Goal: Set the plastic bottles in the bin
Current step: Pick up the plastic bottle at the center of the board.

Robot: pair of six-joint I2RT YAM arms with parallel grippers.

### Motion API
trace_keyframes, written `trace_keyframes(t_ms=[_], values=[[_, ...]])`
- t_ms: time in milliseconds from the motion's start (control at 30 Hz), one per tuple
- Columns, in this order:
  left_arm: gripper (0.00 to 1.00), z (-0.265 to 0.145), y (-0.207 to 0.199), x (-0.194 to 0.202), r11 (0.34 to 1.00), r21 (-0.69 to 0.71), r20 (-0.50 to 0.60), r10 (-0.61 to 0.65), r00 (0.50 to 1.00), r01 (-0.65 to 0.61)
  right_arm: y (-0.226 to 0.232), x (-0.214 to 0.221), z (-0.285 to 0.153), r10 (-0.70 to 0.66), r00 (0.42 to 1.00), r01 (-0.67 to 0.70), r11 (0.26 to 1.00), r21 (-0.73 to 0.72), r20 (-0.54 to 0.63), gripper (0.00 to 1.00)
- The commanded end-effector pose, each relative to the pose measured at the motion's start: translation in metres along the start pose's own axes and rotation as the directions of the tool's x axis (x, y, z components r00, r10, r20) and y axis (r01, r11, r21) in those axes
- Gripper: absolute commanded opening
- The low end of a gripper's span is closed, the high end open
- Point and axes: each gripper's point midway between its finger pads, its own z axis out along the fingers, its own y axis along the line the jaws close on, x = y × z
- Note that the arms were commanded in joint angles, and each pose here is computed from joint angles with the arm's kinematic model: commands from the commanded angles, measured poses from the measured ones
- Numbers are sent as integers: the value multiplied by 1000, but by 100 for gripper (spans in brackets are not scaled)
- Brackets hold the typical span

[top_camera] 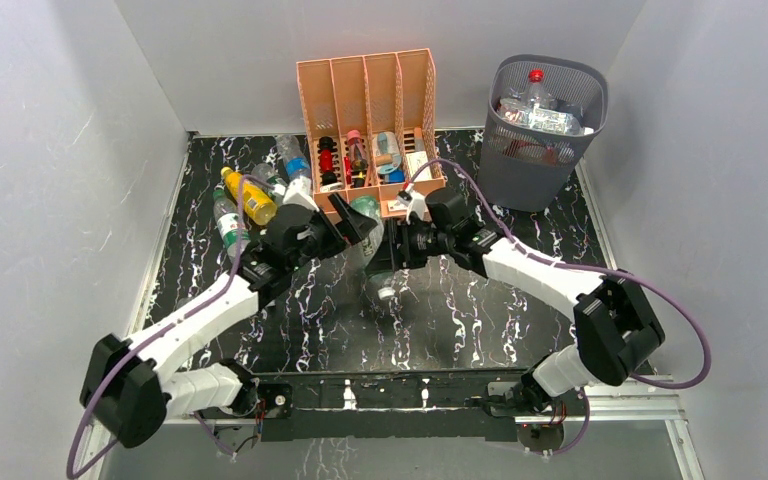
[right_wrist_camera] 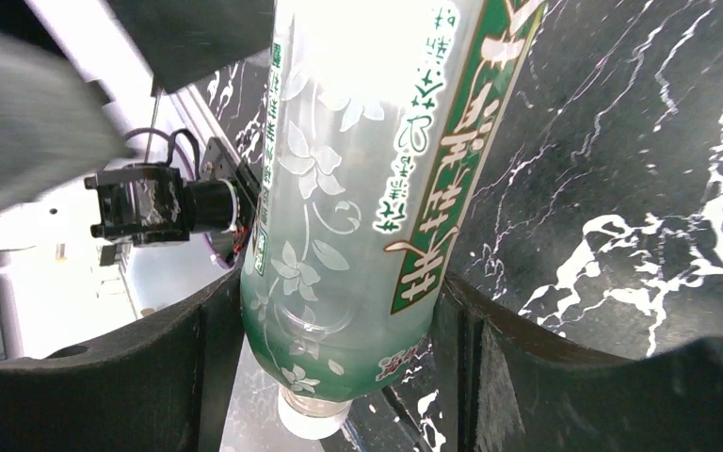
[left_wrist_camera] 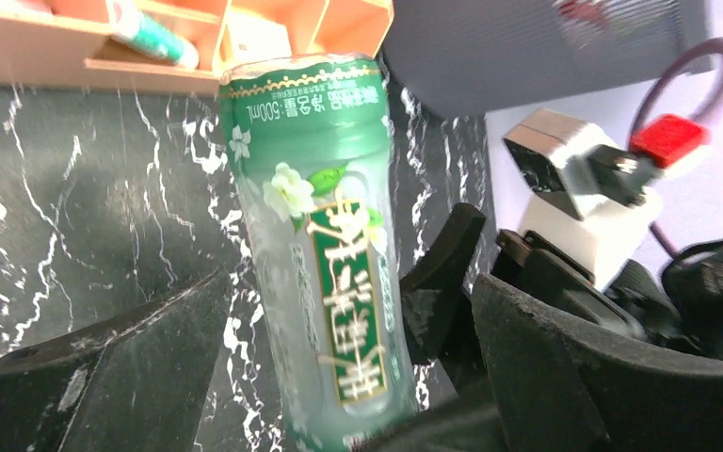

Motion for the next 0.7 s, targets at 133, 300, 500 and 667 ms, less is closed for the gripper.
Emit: trace_keyframes(t_ms=[133, 300, 500, 667], values=[[98, -55, -17, -57, 988, -90, 166, 136, 977, -122, 10, -104, -66, -100, 966, 91, 995, 47, 240, 60], [98, -64, 0, -50, 983, -134, 158, 144, 977, -123, 9, -184, -130, -146, 899, 105, 987, 120, 412, 60], [98, -63, 21, -33, 979, -172, 113, 133, 985, -112, 16, -266, -215, -204, 783, 116, 976, 185, 587, 61], [98, -66, 35, -25, 971, -211, 95, 135, 986, -113, -19, -309, -293, -161, 677, 17, 979, 204, 718, 61]])
